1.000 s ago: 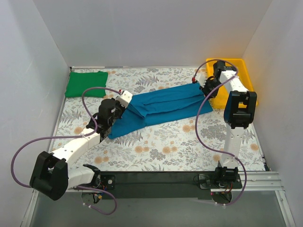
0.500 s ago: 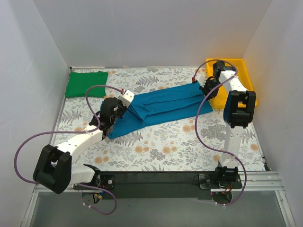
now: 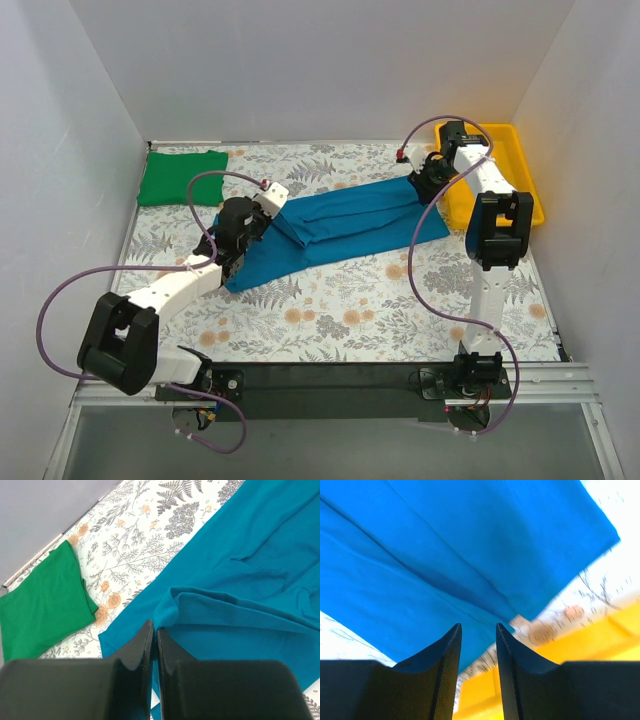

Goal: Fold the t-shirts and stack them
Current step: Fold the tshirt

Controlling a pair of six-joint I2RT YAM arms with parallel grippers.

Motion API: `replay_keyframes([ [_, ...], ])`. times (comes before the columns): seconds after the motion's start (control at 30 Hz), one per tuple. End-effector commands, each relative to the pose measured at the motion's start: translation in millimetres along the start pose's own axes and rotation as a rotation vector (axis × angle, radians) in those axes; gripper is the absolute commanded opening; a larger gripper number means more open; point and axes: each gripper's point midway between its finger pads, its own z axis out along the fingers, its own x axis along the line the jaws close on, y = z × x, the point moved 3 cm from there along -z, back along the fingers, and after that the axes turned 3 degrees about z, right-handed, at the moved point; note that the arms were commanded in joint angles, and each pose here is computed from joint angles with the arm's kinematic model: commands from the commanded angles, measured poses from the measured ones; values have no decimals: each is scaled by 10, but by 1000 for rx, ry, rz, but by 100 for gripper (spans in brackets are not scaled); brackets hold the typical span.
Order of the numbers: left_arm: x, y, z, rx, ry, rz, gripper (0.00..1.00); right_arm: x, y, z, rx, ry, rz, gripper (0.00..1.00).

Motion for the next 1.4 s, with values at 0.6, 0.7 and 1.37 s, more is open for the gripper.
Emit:
replay_keyframes([
  [0.6, 231, 341, 384, -51, 48, 123, 0, 1181, 255, -374, -365, 279, 144, 55],
  [0.7, 228, 361, 443, -54, 43, 139, 0, 1208, 212, -420, -368, 239, 140, 55],
  [1.37, 185, 333, 781, -20, 26, 188, 0, 1192, 134, -452, -382, 173, 149, 56],
])
